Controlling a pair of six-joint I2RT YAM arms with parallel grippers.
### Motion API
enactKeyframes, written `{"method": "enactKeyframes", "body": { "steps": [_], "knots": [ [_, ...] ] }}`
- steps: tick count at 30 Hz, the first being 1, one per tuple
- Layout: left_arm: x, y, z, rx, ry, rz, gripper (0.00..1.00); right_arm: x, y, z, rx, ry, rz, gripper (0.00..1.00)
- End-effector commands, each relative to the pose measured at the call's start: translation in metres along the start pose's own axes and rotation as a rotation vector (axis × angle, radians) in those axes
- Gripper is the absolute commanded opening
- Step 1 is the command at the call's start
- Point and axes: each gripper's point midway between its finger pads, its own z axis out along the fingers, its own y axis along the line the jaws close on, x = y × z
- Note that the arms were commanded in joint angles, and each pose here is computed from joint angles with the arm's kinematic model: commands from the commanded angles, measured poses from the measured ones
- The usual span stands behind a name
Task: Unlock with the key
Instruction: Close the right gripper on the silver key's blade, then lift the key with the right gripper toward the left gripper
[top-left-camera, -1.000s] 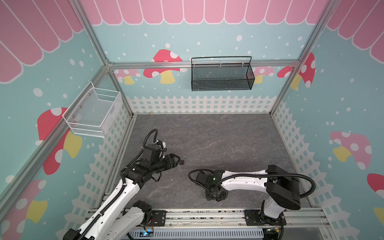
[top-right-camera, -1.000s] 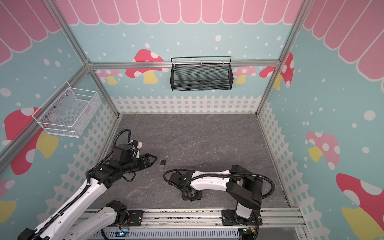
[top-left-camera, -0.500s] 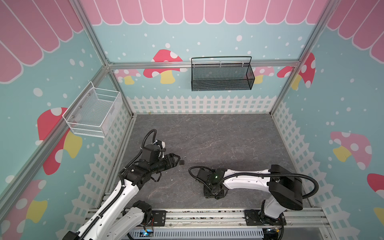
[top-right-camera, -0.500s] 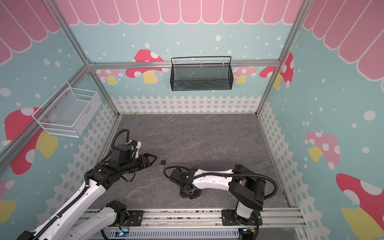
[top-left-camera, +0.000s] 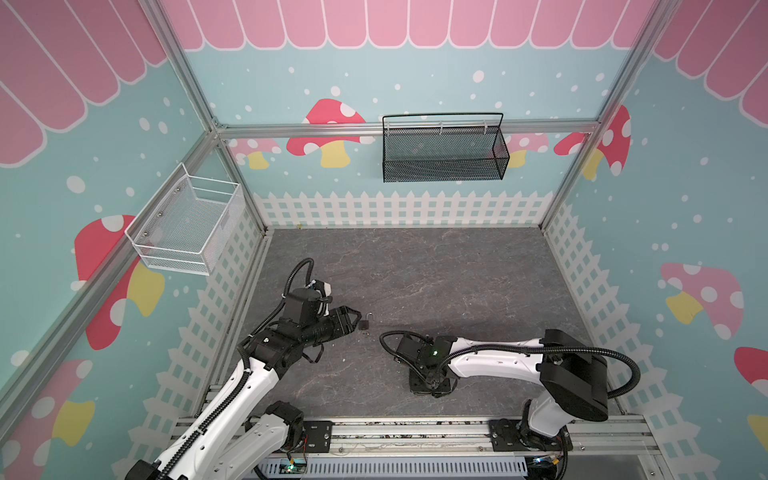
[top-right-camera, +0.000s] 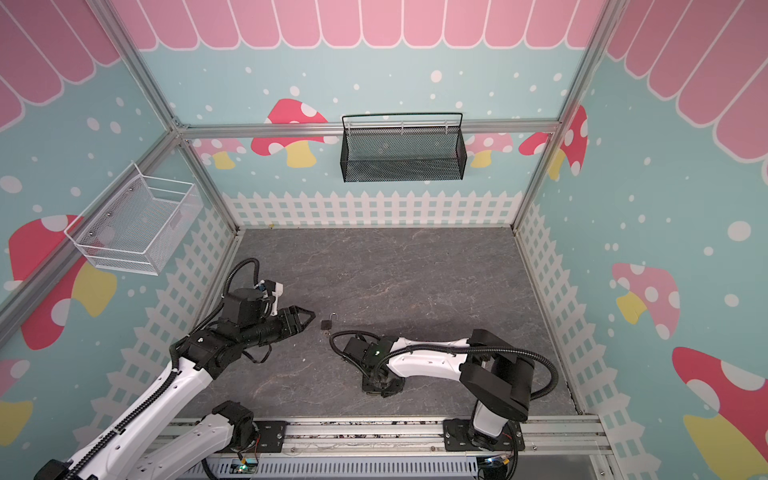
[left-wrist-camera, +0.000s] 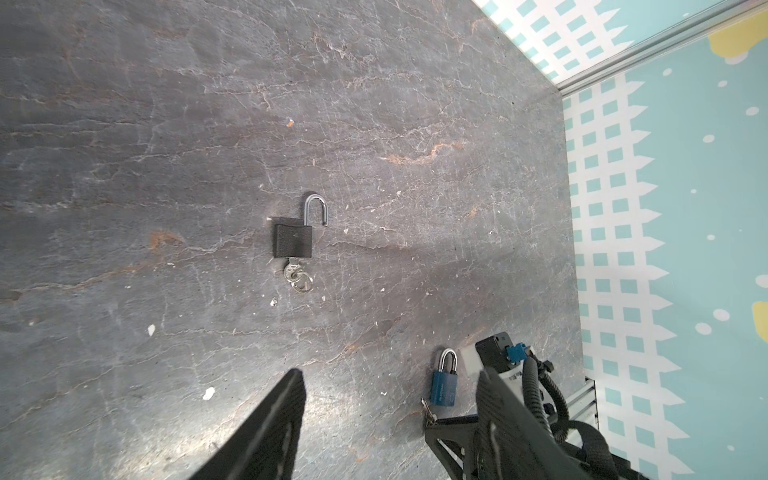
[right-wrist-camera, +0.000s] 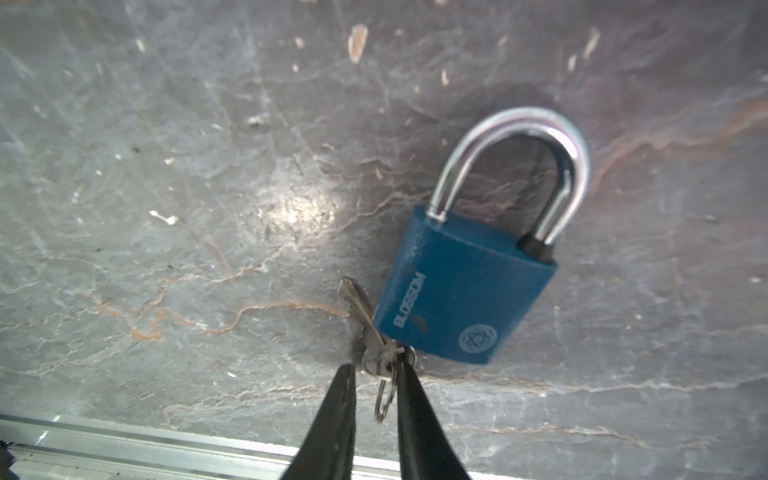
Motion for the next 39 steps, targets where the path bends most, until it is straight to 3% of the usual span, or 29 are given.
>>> {"method": "enactKeyframes", "body": {
  "steps": [1,14,20,33,37,39],
  "knots": [
    [-0.001,-0.004,0.0,0.019,-0.003,-0.013,0.65,0.0,-0.009,0.003,0.027,-0.006,0.01,0.17],
    [-0.001,-0.01,-0.007,0.048,-0.016,-0.059,0.65,-0.005,-0.01,0.005,0.038,-0.033,-0.042,0.04],
    [-0.003,-0.019,-0.013,0.092,-0.018,-0.153,0.65,-0.031,0.016,-0.013,-0.028,-0.158,-0.148,0.0],
    [-0.012,-0.032,-0.019,0.185,-0.052,-0.422,0.65,-0.092,0.062,-0.103,-0.192,-0.52,-0.32,0.0],
    [-0.021,-0.047,-0.012,0.27,-0.065,-0.443,0.65,-0.105,0.064,-0.129,-0.238,-0.623,-0.346,0.0],
    [-0.028,-0.062,-0.011,0.322,-0.075,-0.394,0.65,-0.112,0.065,-0.14,-0.267,-0.656,-0.357,0.0]
  ]
}}
